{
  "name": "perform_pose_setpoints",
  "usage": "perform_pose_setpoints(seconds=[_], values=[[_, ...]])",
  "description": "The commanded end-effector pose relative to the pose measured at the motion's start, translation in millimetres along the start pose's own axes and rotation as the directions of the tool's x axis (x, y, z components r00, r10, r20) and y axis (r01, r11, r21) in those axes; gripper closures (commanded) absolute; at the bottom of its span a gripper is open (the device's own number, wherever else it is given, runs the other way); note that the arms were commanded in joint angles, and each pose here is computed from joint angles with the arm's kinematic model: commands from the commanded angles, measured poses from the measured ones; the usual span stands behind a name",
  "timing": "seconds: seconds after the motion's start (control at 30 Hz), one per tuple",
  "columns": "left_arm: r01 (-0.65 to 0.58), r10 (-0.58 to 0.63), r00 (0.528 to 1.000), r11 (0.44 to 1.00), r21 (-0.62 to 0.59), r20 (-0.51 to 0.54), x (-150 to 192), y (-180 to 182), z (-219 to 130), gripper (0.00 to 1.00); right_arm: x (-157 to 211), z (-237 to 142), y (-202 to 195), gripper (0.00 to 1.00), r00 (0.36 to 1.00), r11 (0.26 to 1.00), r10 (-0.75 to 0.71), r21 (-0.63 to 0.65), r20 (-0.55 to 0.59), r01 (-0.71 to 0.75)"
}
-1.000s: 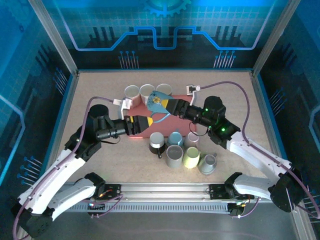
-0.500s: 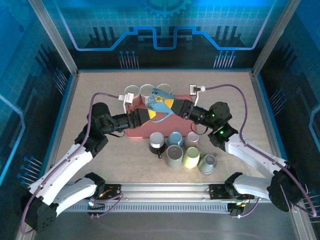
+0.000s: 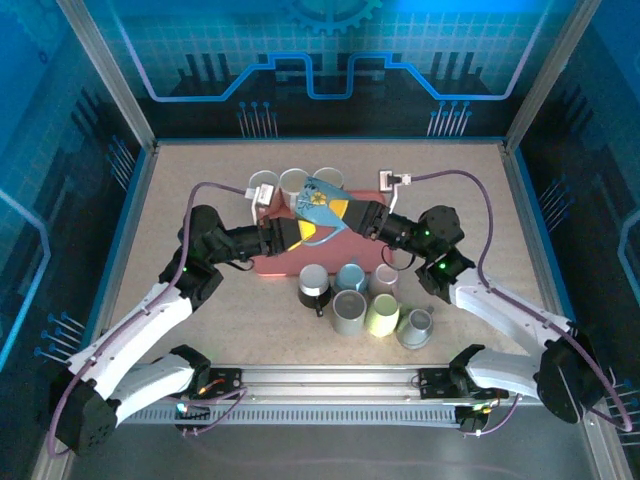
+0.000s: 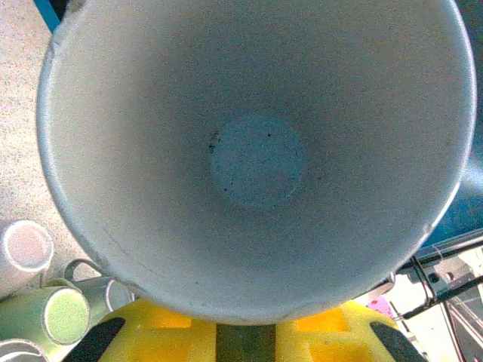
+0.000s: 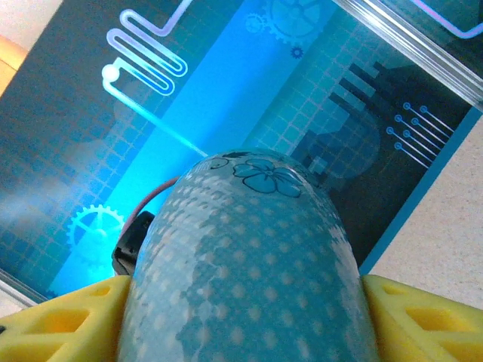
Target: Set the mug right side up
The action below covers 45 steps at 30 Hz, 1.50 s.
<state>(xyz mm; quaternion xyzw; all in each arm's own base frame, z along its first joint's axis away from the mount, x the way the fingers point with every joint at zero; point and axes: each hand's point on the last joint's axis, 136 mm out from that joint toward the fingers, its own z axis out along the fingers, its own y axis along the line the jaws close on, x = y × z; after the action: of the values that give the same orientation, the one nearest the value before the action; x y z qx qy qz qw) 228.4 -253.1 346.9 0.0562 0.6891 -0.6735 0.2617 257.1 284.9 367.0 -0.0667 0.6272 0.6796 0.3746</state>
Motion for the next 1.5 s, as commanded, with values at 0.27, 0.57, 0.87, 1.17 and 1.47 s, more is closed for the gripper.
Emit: perform_pose_setpoints(seconds=[0.27,0.57,0.87,1.17,1.47], values=[[-0.243,0.251,0.968,0.897,-0.37,-0.027,-15,12,-8,1.0,-24,-75,-25,0.0,0.952,0.804,-0.305,0.531,-0.019,0.268],[-0.372,0.355,0.92,0.669,-0.644,-0.164,-45,66,40,0.99,-39,-139,-39,0.0,0.926,0.581,-0.353,0.744,-0.136,0.33],[-0.467,0.421,0.855,0.372,-0.802,-0.303,-79,128,112,0.94,-41,-175,-22,0.0,0.923,0.518,-0.362,0.796,-0.13,0.315],[-0.396,0.349,0.884,0.201,-0.896,-0.312,-91,200,155,0.93,-32,-187,-17,0.0,0.919,0.53,-0.379,0.789,-0.107,0.31],[-0.338,0.286,0.918,0.199,-0.92,-0.276,-89,260,171,0.91,-23,-189,-24,0.0,0.926,0.538,-0.359,0.785,-0.115,0.306]])
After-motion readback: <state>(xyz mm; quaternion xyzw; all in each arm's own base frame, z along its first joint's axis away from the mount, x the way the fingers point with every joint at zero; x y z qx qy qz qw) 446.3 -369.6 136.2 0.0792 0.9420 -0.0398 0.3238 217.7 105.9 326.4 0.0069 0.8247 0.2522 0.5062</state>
